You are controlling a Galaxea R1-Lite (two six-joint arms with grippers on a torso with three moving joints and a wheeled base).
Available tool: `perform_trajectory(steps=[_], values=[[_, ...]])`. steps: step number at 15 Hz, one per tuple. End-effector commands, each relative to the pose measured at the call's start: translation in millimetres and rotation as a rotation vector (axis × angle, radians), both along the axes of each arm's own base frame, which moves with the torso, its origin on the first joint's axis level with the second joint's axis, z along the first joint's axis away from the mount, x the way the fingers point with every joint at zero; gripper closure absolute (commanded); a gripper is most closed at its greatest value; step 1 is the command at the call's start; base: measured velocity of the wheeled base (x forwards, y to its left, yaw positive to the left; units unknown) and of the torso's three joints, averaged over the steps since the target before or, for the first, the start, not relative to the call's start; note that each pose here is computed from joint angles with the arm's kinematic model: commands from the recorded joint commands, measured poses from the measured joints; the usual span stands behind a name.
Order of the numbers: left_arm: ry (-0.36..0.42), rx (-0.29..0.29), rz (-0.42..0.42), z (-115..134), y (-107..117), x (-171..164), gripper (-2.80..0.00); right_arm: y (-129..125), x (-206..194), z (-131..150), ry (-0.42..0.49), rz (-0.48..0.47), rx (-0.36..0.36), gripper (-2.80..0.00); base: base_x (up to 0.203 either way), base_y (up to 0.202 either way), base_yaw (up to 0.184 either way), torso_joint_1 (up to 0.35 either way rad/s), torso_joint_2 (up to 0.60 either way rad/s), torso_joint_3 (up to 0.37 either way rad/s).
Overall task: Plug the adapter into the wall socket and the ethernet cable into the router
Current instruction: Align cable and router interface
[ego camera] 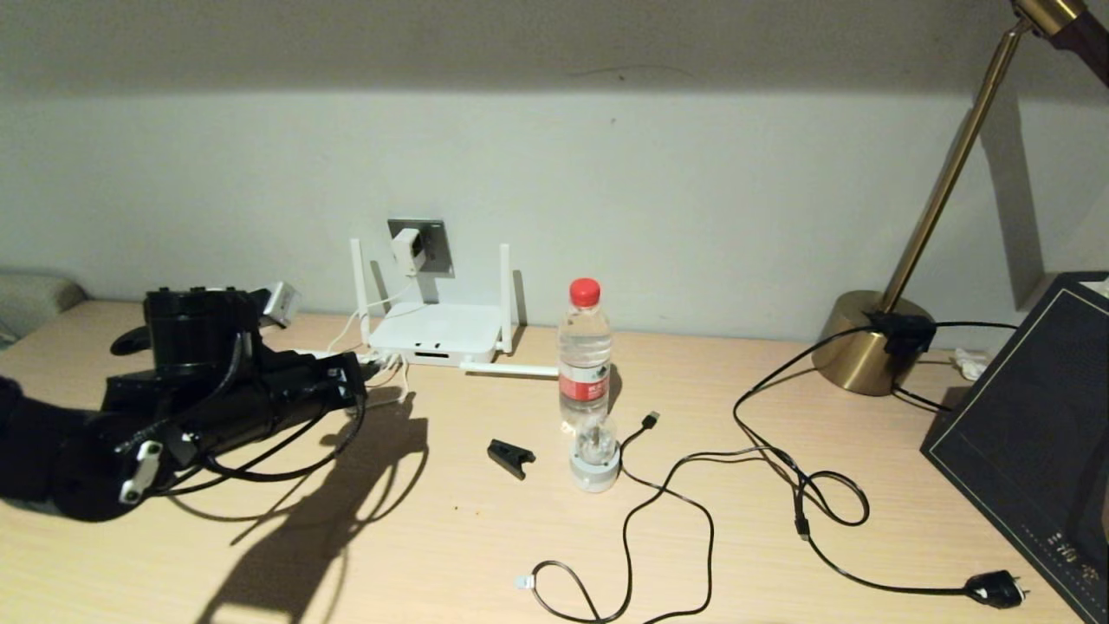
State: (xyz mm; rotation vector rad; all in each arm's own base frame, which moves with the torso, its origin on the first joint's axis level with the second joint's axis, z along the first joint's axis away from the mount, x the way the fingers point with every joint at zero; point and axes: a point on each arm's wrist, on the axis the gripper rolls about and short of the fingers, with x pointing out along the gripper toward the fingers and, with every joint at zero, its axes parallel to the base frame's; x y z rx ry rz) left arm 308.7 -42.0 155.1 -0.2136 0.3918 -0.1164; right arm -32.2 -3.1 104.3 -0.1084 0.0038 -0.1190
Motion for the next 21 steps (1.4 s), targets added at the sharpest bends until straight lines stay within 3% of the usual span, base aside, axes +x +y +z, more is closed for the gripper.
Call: perform_trajectory(steps=[1,10,15,17,21], values=[[0.021,0.013,-0.013,-24,-4,16,0.00,0,4,-18,0.021,0.004,0.001,0.00,0.000,0.000,0.000,0.000,0.00,0.000],[-0.033,0.006,-0.031,-67,-14,59,0.00,1,7,-19,-0.040,0.040,-0.002,0.00,0.000,0.000,0.000,0.000,0.00,0.000],[-0.038,0.030,-0.039,-72,-15,64,0.00,1,7,-19,-0.042,0.046,0.013,0.00,0.000,0.000,0.000,0.000,0.00,0.000],[-0.047,0.064,-0.049,-75,-14,66,0.00,3,9,-26,-0.019,0.109,0.062,0.00,0.000,0.000,0.000,0.000,0.00,0.000],[-0.093,0.071,-0.046,-78,-14,68,0.00,3,10,-29,-0.014,0.132,0.060,0.00,0.000,0.000,0.000,0.000,0.00,0.000]])
